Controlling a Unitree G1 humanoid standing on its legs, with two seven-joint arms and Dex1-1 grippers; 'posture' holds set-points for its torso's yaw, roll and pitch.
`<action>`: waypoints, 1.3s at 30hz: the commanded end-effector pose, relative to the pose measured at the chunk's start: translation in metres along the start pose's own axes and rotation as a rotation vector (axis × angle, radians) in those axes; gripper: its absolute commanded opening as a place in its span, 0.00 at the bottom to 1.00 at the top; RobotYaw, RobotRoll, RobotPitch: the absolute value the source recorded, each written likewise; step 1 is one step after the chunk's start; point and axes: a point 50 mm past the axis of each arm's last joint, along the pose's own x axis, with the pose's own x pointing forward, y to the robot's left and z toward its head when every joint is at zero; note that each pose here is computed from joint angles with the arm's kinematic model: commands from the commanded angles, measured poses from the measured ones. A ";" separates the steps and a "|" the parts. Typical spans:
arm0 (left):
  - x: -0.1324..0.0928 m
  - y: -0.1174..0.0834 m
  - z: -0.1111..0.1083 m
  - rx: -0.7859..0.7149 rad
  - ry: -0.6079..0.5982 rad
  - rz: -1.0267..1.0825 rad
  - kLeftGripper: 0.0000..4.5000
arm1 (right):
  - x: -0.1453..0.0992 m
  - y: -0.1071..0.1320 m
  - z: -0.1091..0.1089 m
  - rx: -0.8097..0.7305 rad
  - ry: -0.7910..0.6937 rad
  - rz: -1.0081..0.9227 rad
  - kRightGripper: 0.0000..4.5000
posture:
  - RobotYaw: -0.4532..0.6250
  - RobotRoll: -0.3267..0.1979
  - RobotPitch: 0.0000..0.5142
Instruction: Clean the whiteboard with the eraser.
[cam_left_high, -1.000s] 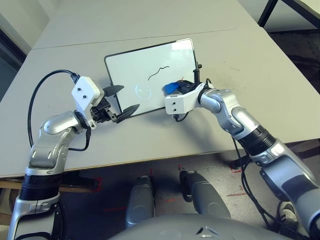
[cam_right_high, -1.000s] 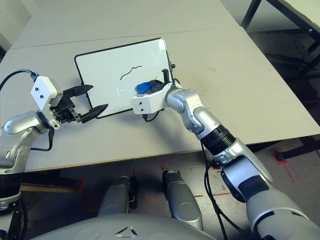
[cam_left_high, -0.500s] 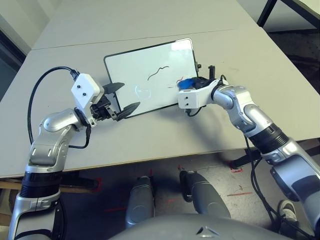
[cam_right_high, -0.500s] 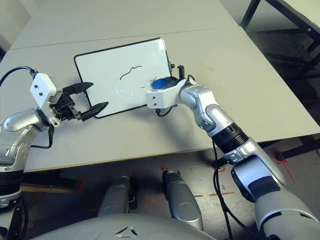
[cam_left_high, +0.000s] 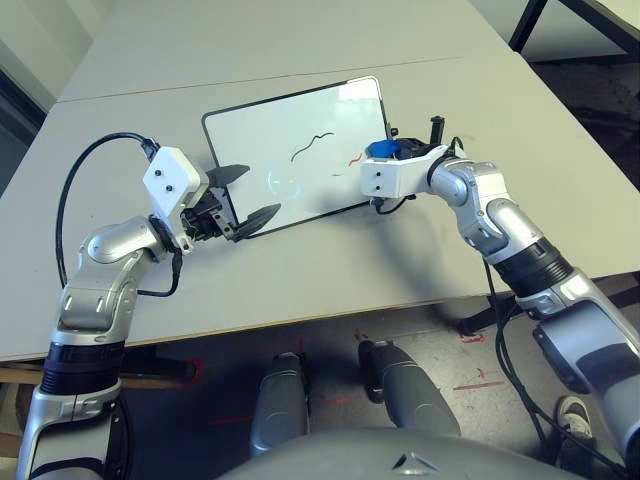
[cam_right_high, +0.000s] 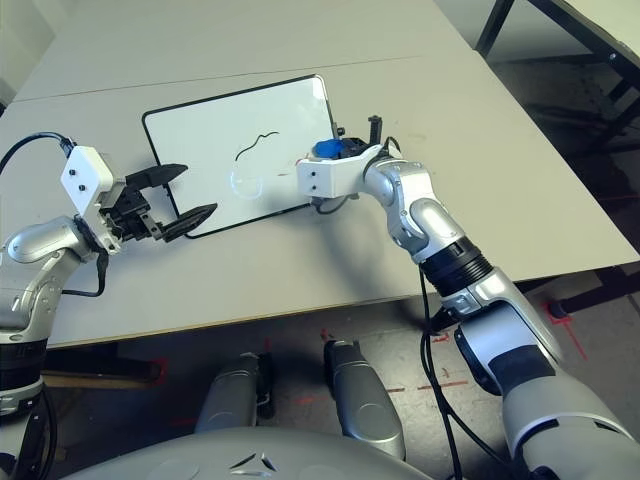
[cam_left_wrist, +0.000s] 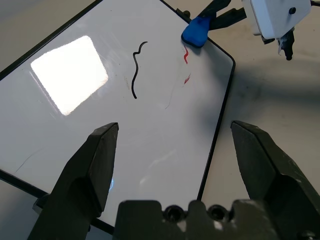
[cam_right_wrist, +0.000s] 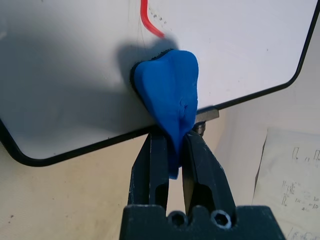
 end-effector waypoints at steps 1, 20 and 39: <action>-0.002 -0.001 -0.002 -0.001 0.018 0.002 1.00 | 0.003 0.011 0.015 -0.026 -0.049 0.050 0.04 | 0.35 0.62 0.32; -0.003 0.001 -0.001 0.000 0.019 0.017 1.00 | -0.002 0.022 0.056 -0.056 -0.192 0.112 0.04 | 0.35 0.62 0.31; -0.002 0.003 -0.005 -0.001 0.014 0.024 1.00 | 0.000 -0.010 0.005 0.012 -0.015 0.031 0.04 | 0.34 0.62 0.29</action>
